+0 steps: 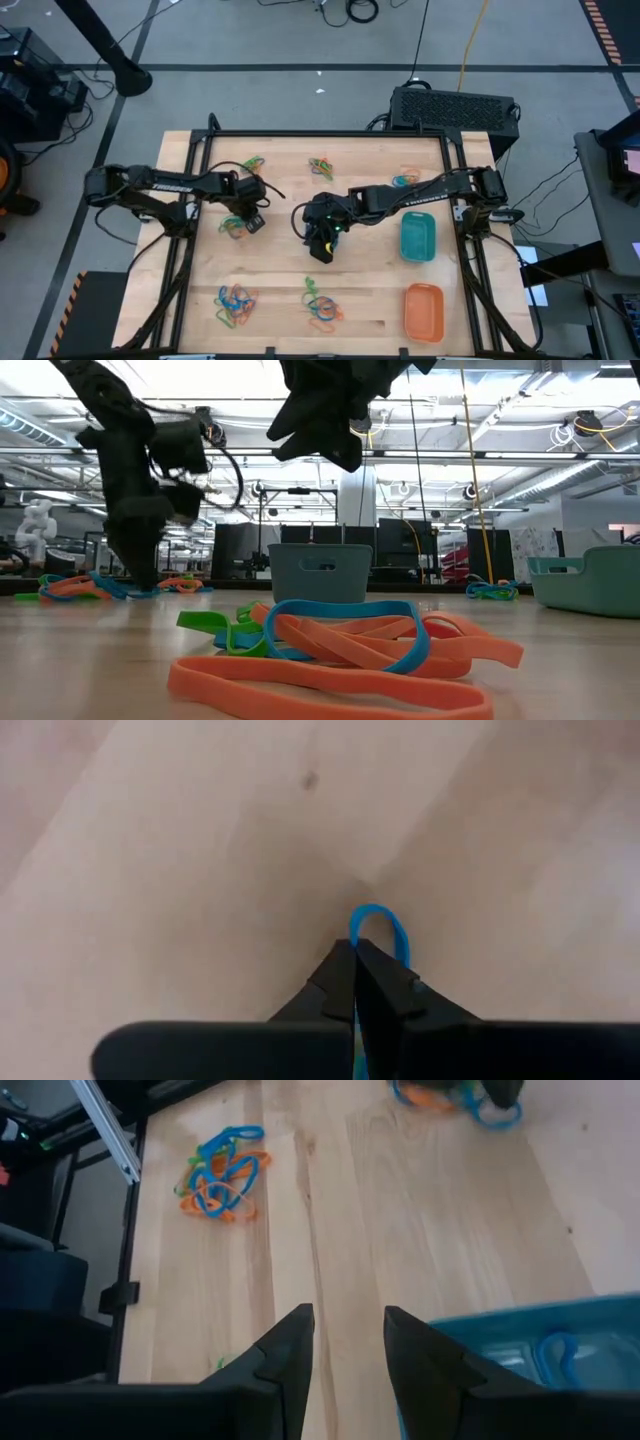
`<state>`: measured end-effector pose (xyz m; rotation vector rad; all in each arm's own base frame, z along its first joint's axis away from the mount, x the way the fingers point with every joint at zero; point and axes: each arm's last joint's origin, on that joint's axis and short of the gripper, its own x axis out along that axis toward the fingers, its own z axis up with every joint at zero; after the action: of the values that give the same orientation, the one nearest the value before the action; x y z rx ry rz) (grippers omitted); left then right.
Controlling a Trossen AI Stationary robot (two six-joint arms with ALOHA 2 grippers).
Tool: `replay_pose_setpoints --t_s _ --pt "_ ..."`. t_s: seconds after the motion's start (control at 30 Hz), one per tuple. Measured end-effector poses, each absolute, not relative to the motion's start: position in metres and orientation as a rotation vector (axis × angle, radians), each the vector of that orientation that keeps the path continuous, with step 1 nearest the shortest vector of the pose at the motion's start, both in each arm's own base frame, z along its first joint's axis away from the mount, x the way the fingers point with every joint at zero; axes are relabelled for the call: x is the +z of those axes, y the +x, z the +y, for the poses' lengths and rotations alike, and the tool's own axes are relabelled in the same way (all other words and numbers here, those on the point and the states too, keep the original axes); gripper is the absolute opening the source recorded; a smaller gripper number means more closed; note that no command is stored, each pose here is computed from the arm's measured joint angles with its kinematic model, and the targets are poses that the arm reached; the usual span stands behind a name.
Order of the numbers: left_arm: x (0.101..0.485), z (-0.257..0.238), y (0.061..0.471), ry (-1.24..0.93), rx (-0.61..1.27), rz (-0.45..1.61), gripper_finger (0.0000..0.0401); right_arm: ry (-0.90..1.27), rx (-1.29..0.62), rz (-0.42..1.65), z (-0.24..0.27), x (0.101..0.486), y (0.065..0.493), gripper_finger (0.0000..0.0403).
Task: Sort rubber bands into baskets
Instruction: Put the blue rubberband into the blue bin
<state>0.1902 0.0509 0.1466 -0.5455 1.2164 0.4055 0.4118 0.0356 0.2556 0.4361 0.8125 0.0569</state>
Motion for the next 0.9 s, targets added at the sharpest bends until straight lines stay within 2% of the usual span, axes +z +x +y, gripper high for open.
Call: replay_pose_setpoints --t_s 0.33,0.47,0.7,0.9 --pt "0.206 0.038 0.19 -0.589 0.172 0.765 0.0002 0.416 0.075 0.755 0.041 0.26 0.415 0.0116" --pt "0.221 0.028 0.202 -0.604 0.088 0.6 0.0002 0.384 -0.023 0.672 0.037 0.264 0.419 0.0116" --pt "0.231 0.016 0.212 -0.606 0.039 0.482 0.0001 0.392 -0.091 0.587 0.03 0.269 0.424 0.0118" --pt "0.232 0.012 0.212 -0.618 0.048 0.478 0.0001 0.396 -0.105 0.572 0.023 0.27 0.425 0.0143"
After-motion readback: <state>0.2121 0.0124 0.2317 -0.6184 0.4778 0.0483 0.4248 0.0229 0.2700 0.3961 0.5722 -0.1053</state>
